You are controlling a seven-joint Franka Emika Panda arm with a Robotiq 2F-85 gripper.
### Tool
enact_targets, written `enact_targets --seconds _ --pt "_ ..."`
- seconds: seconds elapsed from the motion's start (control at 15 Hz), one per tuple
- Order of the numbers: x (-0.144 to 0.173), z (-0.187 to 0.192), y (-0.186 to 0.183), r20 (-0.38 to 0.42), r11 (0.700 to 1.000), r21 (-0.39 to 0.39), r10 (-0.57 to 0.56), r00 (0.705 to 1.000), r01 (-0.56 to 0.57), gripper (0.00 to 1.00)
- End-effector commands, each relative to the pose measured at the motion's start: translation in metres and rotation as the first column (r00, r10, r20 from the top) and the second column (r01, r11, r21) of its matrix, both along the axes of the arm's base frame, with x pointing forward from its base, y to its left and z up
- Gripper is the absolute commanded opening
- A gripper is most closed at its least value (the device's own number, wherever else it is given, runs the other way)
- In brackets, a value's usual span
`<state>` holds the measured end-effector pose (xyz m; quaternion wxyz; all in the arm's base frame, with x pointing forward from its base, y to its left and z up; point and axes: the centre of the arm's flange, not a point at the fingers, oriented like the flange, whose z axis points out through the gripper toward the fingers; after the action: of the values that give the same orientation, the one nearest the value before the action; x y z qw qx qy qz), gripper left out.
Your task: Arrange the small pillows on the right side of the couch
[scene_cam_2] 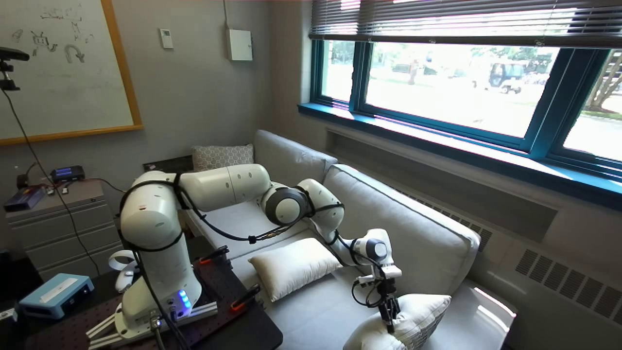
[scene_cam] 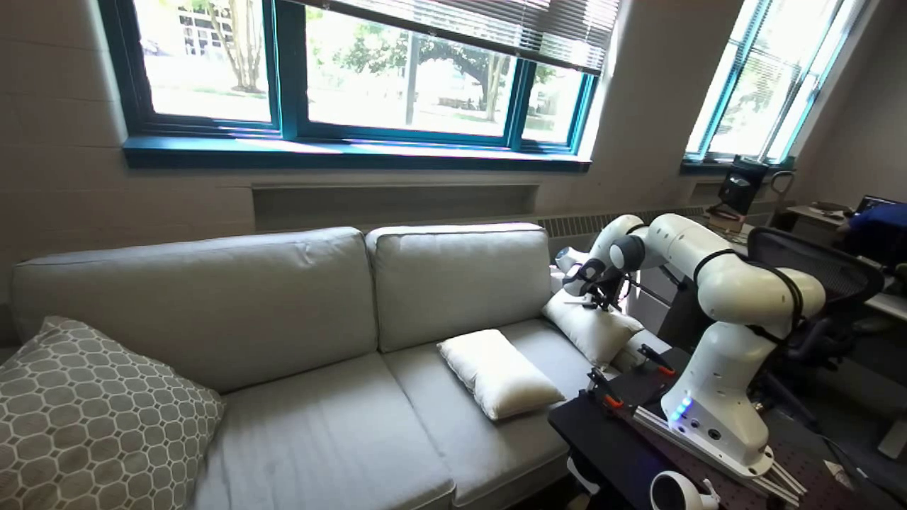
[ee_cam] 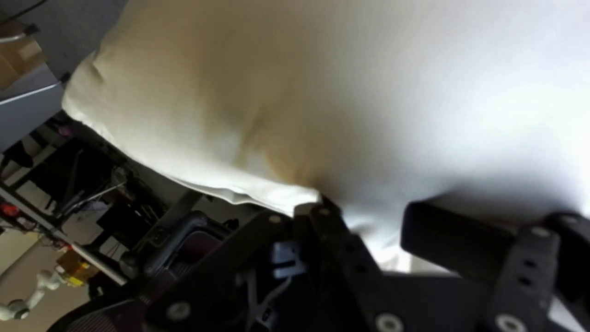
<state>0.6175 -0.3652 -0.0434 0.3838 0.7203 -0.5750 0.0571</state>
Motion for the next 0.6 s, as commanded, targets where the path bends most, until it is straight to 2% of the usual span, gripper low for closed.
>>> enact_targets --seconds 0.0,0.27,0.33,0.53 --pt "0.056 -0.016 -0.007 0.063 0.987 0.161 -0.035 0.997 0.025 0.06" --pt "0.086 0.025 0.034 0.178 0.936 0.341 0.024 0.984 -0.084 0.01" --pt "0.091 0.040 0.044 0.208 0.921 0.371 0.045 0.977 -0.121 0.04" --pt "0.101 0.073 0.058 0.302 0.880 0.414 0.108 0.947 -0.232 0.04"
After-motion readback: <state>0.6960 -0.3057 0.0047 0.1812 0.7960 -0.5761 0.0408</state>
